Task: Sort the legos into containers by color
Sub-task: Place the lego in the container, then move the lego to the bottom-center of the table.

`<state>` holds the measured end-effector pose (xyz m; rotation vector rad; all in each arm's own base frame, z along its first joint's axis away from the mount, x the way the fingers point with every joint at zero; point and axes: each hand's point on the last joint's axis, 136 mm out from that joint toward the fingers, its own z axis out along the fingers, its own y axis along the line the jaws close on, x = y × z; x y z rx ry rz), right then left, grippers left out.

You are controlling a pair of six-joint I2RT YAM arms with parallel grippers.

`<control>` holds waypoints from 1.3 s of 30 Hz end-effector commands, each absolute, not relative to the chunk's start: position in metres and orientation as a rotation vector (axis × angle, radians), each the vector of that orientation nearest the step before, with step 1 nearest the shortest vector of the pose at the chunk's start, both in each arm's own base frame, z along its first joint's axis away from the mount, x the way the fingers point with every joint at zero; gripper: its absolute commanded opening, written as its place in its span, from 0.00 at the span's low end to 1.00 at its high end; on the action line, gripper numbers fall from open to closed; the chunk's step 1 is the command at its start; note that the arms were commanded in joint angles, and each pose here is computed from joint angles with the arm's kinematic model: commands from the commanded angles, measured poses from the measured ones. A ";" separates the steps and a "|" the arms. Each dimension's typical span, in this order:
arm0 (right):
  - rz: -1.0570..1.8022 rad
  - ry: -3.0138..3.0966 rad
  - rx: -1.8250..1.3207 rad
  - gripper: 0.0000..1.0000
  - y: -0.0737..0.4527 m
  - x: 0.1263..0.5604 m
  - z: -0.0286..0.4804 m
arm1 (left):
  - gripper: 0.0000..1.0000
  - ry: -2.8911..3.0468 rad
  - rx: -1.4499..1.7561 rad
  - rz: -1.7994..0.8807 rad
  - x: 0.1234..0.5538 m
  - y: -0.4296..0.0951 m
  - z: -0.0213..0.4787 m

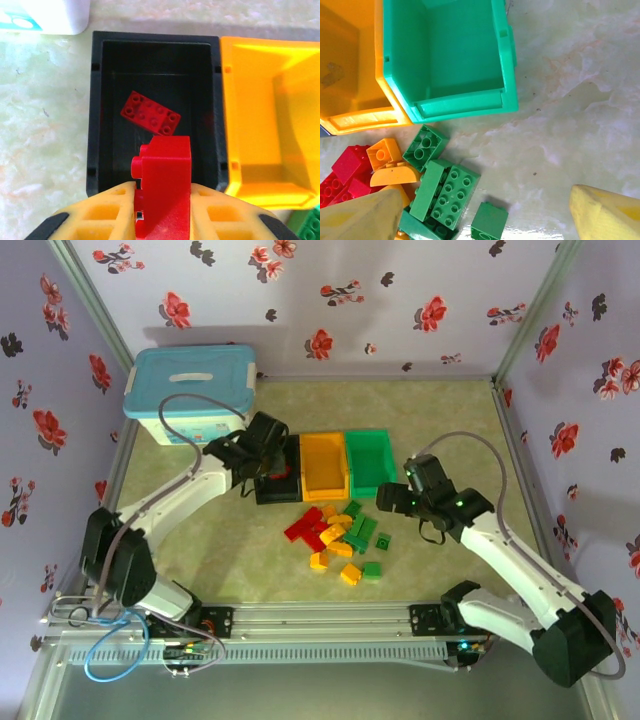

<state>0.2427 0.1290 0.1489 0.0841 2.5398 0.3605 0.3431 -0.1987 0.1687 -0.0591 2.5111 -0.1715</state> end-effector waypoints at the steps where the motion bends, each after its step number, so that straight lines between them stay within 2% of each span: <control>1: 0.357 2.578 0.091 0.87 0.125 0.231 0.142 | 0.25 2.503 -0.019 -0.155 0.365 -0.198 0.171; 3: 0.371 2.579 0.088 0.87 0.127 0.230 0.143 | 0.30 2.513 -0.027 -0.146 0.374 -0.197 0.168; 4: 0.380 2.582 0.081 0.87 0.128 0.229 0.144 | 0.45 2.519 -0.021 -0.153 0.377 -0.200 0.168; 5: 0.392 2.582 0.070 0.87 0.130 0.229 0.145 | 0.65 2.520 -0.013 -0.161 0.378 -0.202 0.170; 6: 0.402 2.582 0.056 0.87 0.132 0.228 0.146 | 0.73 2.519 -0.006 -0.176 0.378 -0.205 0.172; 7: 0.409 2.582 0.043 0.87 0.134 0.228 0.147 | 0.77 2.511 -0.011 -0.190 0.378 -0.206 0.175; 18: 0.467 2.591 -0.257 0.88 0.186 0.223 0.159 | 0.75 2.401 -0.095 -0.321 0.338 -0.188 0.205; 28: 0.512 2.669 -0.594 0.85 0.280 0.213 0.144 | 0.73 2.391 -0.218 -0.300 0.285 -0.142 0.179; 39: 0.536 2.732 -0.881 0.84 0.370 0.192 0.105 | 0.73 2.369 -0.381 -0.297 0.251 -0.102 0.150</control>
